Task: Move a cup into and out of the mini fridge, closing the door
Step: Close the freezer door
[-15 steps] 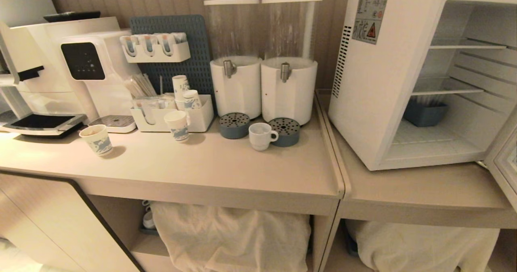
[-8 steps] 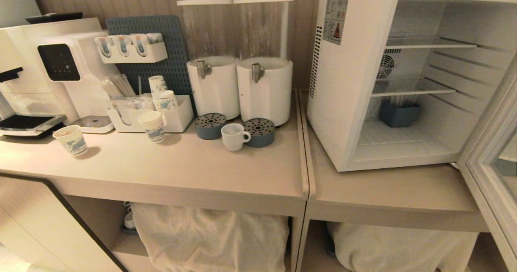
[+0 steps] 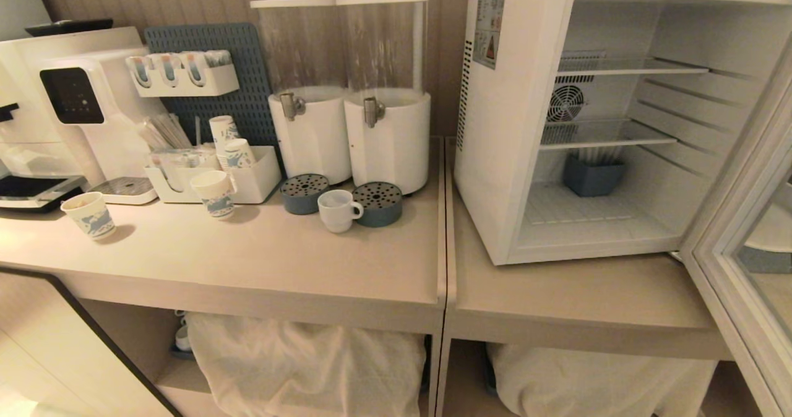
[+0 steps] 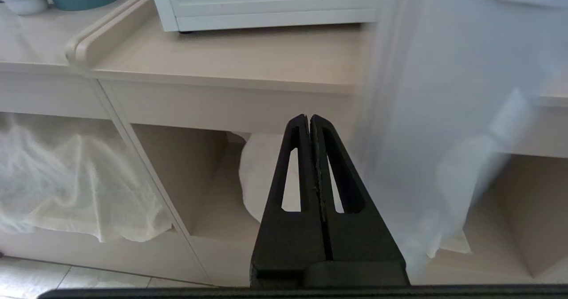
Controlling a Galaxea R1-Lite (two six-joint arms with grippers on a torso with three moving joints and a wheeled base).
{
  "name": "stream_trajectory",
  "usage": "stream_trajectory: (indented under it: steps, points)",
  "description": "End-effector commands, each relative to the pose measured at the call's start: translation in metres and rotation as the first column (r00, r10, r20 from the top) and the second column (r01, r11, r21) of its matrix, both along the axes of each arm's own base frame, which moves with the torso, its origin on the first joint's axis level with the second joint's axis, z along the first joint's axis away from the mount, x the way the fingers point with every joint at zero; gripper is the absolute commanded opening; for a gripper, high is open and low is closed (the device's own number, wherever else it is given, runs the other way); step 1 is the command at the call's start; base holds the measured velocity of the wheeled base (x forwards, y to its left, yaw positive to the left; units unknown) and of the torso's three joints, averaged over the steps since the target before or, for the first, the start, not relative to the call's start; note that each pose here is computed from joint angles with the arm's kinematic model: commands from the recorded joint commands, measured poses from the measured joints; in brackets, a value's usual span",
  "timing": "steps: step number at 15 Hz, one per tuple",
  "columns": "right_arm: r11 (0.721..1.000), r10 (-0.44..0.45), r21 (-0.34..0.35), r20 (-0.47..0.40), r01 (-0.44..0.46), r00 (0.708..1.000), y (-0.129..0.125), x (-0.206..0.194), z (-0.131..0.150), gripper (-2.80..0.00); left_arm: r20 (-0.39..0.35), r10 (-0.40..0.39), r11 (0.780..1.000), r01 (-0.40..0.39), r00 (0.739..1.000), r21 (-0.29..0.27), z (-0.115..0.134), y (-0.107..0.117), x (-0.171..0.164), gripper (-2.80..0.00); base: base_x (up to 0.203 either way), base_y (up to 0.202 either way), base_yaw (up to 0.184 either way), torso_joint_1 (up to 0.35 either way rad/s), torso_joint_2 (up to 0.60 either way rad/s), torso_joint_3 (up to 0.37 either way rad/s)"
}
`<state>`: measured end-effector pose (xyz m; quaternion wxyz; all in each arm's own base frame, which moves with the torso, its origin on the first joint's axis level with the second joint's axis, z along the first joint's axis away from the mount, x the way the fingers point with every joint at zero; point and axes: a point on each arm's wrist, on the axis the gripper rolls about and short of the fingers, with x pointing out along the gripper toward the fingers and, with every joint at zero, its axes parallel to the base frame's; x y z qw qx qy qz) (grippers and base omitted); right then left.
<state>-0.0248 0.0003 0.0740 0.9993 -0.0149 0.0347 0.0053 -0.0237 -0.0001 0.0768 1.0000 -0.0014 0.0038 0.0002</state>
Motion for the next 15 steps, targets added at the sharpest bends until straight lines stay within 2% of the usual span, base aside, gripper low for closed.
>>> stream_trajectory:
  steps: [1,8,13,15]
  points:
    - [1.0,0.002,0.0,-0.004,-0.002,1.0,0.0,0.0003,0.0003,-2.8,0.0,0.001,1.0,-0.001,1.0,0.0,0.0,0.0,0.0,-2.8,-0.081,-0.004,0.0,0.002,0.01,-0.001]
    - [1.0,0.001,0.0,-0.004,-0.001,1.0,0.0,0.0003,0.0003,-2.8,0.0,0.001,1.0,-0.001,1.0,0.0,0.0,0.0,0.0,-2.8,-0.168,0.0,0.0,0.004,0.0,0.003]
    - [1.0,0.001,0.0,-0.004,-0.001,1.0,0.0,0.0003,0.0003,-2.8,-0.003,0.001,1.0,-0.001,1.0,0.001,-0.0003,0.0,0.0,-2.8,0.0,0.0,0.0,0.0,0.0,0.0]
    - [1.0,0.001,0.0,-0.003,-0.001,1.0,0.0,0.0002,0.0003,-2.8,-0.002,0.001,1.0,-0.001,1.0,0.001,-0.0002,0.0,0.0,-2.8,0.003,-0.113,0.009,-0.002,0.0,0.002]
